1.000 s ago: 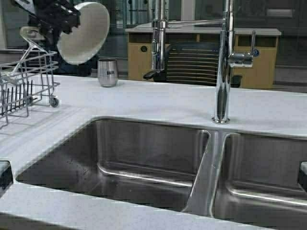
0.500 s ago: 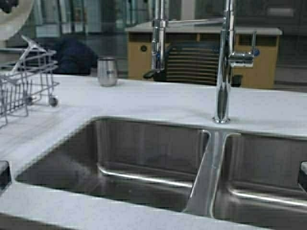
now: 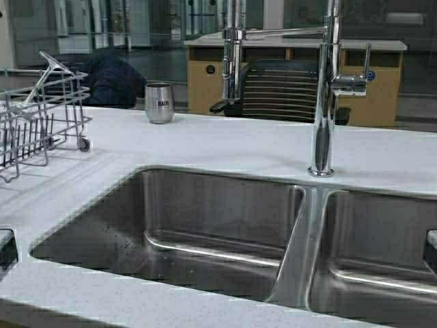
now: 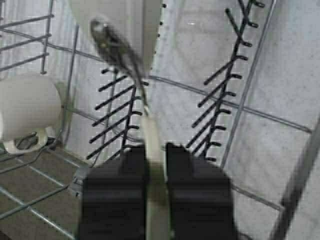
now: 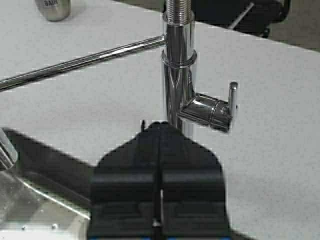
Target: Wash the pan
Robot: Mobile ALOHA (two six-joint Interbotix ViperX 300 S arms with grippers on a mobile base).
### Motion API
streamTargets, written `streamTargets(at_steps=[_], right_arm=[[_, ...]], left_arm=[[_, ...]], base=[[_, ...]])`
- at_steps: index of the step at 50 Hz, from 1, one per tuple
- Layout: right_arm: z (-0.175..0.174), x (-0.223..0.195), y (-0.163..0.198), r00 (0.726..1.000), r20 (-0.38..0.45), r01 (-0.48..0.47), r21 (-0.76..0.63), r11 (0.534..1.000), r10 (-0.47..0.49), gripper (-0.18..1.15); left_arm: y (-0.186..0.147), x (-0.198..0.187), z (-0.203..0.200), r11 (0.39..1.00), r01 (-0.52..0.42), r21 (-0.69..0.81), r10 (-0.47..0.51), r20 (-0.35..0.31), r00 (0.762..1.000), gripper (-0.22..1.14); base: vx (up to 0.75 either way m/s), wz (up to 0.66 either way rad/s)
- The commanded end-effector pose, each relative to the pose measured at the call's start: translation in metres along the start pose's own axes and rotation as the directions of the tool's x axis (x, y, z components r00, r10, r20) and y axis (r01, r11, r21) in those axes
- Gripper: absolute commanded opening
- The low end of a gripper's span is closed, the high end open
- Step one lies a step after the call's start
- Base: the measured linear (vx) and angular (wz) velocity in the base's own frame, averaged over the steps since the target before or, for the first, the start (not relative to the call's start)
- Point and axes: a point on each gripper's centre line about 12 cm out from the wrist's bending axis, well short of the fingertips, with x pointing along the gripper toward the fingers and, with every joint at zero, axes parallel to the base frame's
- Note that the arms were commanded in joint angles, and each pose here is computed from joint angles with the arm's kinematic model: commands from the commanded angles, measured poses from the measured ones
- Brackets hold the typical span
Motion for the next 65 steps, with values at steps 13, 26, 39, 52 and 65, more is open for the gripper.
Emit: streamTargets(at_steps=[13,26,39,52,65], right_arm=[[0.008,-0.002,0.001,1.000,0.027,-0.003,0.003,1.000,0.003,0.06],[0.007,-0.001,0.001,1.000,0.026,-0.003,0.001,1.000,0.003,0.06],[0.004,0.001,0.001,1.000,0.015,-0.003,0.001,1.000,0.003,0.06],[0.004,0.002,0.001,1.000,0.014,-0.003,0.001,1.000,0.003,0.06],[0.004,0.002,0.001,1.000,0.014,-0.003,0.001,1.000,0.003,0.06]], left_arm=[[0.002,0.012,0.005,0.999,-0.020,0.030,0.021,-0.027,0.999,0.07],[0.010,0.013,0.015,0.999,-0.047,0.023,0.048,-0.030,0.998,0.91],[0.024,0.003,0.029,0.997,-0.077,-0.018,0.077,0.007,0.997,1.01],[0.024,0.003,0.030,0.997,-0.077,-0.020,0.077,0.005,0.997,1.01],[0.038,-0.035,0.049,0.992,-0.107,-0.061,0.113,0.112,0.987,1.01]], base=[[0.00,0.01],[0.00,0.00],[0.00,0.00],[0.00,0.00],[0.00,0.00]])
